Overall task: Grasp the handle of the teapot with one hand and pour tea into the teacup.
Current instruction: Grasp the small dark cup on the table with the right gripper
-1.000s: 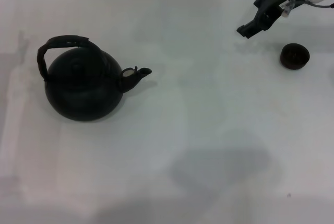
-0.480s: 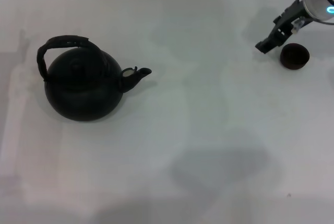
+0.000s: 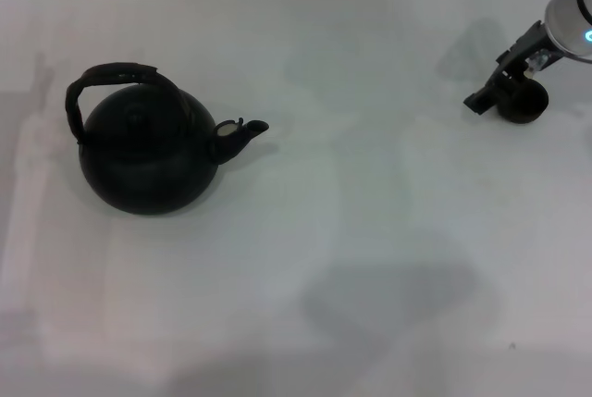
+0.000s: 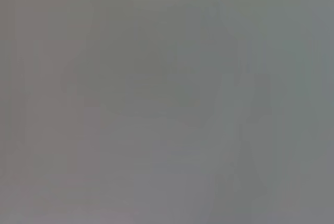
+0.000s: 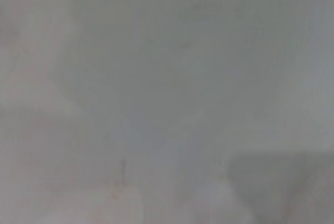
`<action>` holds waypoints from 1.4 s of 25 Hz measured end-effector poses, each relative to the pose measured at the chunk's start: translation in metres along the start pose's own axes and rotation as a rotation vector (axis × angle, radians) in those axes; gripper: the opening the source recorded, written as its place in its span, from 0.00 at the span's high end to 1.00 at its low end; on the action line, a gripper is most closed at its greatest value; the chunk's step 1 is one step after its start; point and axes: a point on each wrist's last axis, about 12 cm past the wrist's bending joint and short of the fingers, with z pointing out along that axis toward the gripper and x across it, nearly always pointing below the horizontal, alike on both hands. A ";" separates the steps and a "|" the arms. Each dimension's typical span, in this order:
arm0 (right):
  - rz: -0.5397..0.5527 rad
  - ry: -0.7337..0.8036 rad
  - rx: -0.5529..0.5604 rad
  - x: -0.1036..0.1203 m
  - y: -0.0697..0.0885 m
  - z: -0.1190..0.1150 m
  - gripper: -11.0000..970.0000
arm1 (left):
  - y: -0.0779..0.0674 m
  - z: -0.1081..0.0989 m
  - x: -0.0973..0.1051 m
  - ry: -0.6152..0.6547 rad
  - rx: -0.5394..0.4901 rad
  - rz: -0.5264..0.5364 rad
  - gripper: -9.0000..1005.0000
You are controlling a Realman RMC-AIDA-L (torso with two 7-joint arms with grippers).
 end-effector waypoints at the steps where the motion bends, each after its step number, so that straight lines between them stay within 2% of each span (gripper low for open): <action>1: 0.004 0.006 0.001 0.001 0.000 0.000 0.15 | 0.000 0.000 0.000 0.000 0.000 0.000 0.13; 9: 0.024 0.052 0.004 0.012 -0.001 0.001 0.16 | 0.000 0.000 0.000 -0.001 0.000 0.000 0.13; 29: 0.036 0.096 -0.001 0.019 -0.002 -0.002 0.18 | -0.004 0.005 -0.002 -0.009 0.014 -0.001 0.13; 35: 0.007 0.096 0.014 0.014 -0.003 -0.006 0.25 | -0.005 0.008 -0.002 -0.012 0.018 -0.002 0.13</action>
